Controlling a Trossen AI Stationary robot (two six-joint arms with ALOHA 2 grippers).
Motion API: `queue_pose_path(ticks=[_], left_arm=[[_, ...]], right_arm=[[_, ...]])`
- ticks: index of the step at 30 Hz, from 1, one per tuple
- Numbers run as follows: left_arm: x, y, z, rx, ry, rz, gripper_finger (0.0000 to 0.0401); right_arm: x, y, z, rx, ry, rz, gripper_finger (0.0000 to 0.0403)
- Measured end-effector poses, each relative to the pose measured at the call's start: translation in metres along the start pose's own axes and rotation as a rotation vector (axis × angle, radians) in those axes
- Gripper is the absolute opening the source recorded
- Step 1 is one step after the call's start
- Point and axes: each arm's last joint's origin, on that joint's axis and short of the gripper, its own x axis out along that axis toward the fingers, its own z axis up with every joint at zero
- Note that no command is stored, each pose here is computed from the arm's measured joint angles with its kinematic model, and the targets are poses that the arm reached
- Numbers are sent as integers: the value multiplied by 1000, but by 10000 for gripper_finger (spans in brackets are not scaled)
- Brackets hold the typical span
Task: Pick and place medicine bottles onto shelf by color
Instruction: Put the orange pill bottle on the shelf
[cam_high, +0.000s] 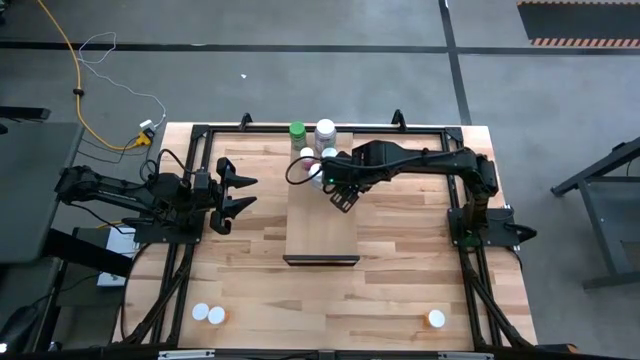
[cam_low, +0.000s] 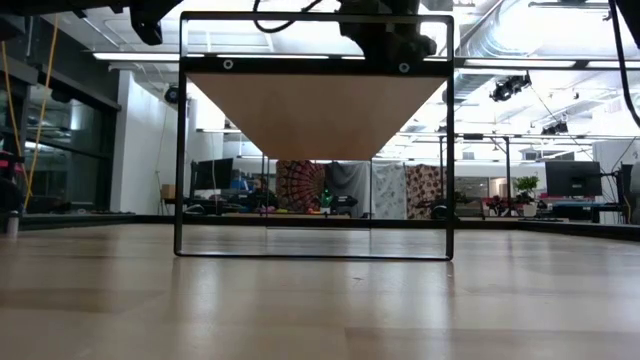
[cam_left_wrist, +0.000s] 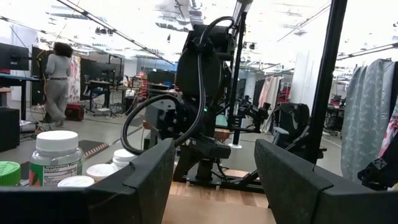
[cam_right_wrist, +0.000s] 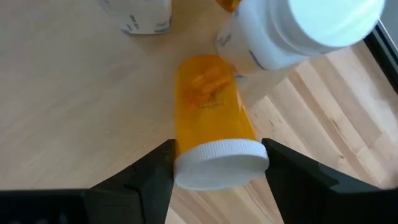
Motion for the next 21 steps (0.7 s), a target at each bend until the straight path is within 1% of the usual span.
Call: queue_pose_path(ticks=[12, 17, 21], left_arm=[[0, 0, 0, 0, 0, 0, 213], [0, 0, 0, 0, 0, 0, 213], [0, 0, 0, 0, 1, 0, 213]], right_arm=[[0, 0, 0, -12, -6, 4, 274], [0, 0, 0, -16, 0, -1, 279], [-5, -4, -7, 1, 37, -34, 279]])
